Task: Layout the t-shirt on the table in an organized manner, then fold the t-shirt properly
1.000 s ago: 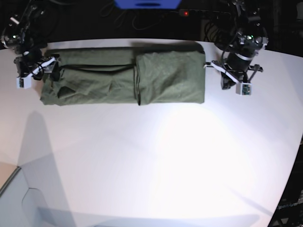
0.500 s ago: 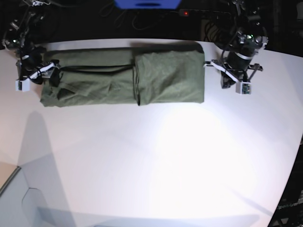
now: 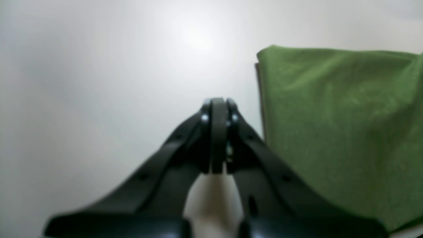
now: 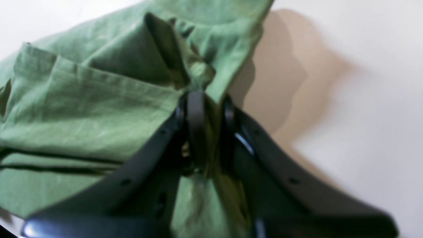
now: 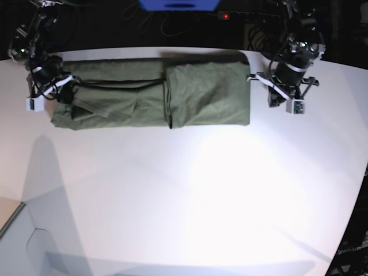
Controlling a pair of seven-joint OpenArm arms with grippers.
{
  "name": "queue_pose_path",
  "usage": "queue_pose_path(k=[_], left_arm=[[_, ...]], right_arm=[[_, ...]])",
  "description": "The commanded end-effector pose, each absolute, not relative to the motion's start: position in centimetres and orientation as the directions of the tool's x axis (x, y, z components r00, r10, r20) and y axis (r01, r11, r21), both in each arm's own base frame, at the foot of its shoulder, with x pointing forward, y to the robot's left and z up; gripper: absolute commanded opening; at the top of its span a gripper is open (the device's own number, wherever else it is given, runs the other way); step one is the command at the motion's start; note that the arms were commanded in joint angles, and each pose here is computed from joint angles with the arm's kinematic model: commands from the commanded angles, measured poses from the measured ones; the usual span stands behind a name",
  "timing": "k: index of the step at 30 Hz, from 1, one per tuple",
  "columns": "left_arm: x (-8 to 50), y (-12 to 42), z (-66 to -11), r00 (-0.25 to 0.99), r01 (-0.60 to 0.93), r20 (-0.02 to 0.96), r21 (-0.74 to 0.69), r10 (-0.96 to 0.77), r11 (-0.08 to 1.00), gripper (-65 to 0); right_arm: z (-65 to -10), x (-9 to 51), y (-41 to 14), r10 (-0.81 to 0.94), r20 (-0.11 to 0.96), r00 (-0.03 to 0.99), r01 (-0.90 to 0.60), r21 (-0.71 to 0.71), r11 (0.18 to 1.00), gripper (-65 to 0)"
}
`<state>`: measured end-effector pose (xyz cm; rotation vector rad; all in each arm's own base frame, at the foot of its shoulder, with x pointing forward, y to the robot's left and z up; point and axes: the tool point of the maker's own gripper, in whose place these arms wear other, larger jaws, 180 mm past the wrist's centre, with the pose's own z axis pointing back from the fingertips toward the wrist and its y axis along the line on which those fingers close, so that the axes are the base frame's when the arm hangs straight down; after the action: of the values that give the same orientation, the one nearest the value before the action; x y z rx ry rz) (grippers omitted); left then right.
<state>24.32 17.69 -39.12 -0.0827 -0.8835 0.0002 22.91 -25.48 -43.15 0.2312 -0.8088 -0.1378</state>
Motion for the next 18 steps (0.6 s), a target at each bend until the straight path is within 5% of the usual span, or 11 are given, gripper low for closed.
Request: queue_pose_path(k=[1,18], left_arm=[[24.9,17.7,-38.1,0.602,0.041,0.798,-0.072,0.033,0.997,-64.8],[23.6,18.2,-41.8,0.680,0.021,0.731,-0.088,0.050,0.996,-64.9]], right_arm=[[-44.2,21.8,-25.1,-0.163,0.652,0.741,0.011,0.231,0.973,-65.0],[-36.5,24.5,-23.7,-0.038,0.802,0.596,-0.093,0.116,0.989,-65.0]])
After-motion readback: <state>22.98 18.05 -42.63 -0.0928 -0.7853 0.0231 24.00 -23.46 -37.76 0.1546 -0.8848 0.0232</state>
